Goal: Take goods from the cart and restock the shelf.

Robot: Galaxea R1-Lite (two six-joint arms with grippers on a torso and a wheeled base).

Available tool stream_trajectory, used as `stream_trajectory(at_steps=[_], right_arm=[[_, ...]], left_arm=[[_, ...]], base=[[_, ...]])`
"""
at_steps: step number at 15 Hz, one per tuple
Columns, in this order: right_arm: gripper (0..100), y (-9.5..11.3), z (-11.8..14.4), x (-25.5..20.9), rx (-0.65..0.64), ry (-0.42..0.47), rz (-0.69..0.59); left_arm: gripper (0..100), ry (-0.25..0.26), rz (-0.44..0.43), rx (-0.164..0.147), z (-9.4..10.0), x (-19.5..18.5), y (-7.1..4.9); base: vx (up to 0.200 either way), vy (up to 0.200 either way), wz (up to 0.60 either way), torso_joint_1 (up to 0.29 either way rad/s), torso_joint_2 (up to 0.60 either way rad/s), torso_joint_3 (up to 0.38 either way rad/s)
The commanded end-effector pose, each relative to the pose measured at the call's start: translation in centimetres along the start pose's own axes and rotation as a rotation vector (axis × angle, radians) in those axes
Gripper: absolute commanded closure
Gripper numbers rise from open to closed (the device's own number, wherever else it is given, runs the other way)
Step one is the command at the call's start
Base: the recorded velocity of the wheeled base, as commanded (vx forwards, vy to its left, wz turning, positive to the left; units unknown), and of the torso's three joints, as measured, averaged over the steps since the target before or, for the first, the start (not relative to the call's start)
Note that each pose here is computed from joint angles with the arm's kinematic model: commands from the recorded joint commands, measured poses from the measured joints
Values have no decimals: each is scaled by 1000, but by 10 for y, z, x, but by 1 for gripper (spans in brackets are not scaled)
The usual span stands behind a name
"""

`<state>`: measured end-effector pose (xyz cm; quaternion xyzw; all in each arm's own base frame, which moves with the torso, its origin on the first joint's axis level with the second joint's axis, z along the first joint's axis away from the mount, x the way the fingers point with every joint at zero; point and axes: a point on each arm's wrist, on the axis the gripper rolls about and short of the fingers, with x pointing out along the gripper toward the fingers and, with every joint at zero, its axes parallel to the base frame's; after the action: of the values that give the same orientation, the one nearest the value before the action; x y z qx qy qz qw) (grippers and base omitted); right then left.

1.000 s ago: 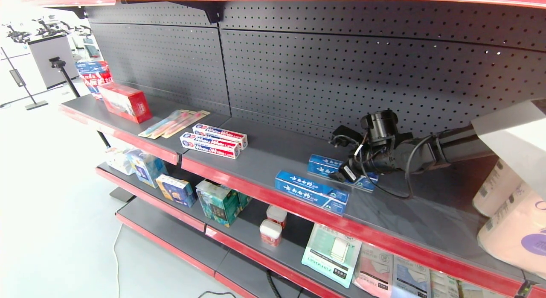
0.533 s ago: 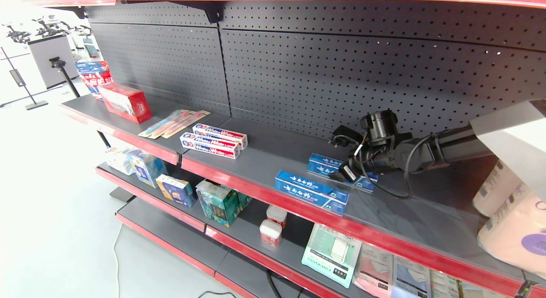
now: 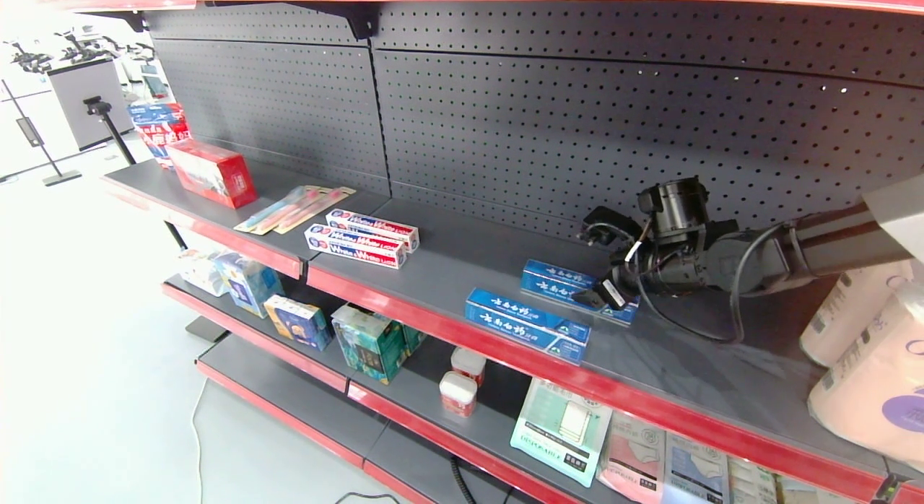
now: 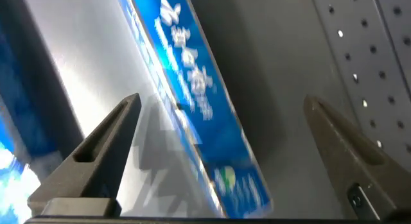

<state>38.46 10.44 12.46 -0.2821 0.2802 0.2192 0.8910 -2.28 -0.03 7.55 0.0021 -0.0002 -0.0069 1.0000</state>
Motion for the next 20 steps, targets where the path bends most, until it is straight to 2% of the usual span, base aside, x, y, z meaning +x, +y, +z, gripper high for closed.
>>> stream_trajectory(at_steps=[1,5,9,13,17,20], right_arm=[[0,-5,-1,-27,16,-35,-35],[0,-13,-14,-39,42,11,-90],[0,-21,-13,-56,88,-3,-139],[0,-15,-21,-79,119,-1,-145],[0,-14,-18,-101,131,-44,-165],[0,-4,-27,-122,142,-50,-163]], left_arm=[[0,0,0,0,0,0,0],[0,0,0,0,0,0,0],[0,0,0,0,0,0,0],[0,0,0,0,0,0,0],[0,0,-2,0,0,0,0],[0,0,0,0,0,0,0]], base=[[0,0,0,0,0,0],[0,0,0,0,0,0],[0,0,0,0,0,0],[0,0,0,0,0,0],[0,0,0,0,0,0],[0,0,0,0,0,0]])
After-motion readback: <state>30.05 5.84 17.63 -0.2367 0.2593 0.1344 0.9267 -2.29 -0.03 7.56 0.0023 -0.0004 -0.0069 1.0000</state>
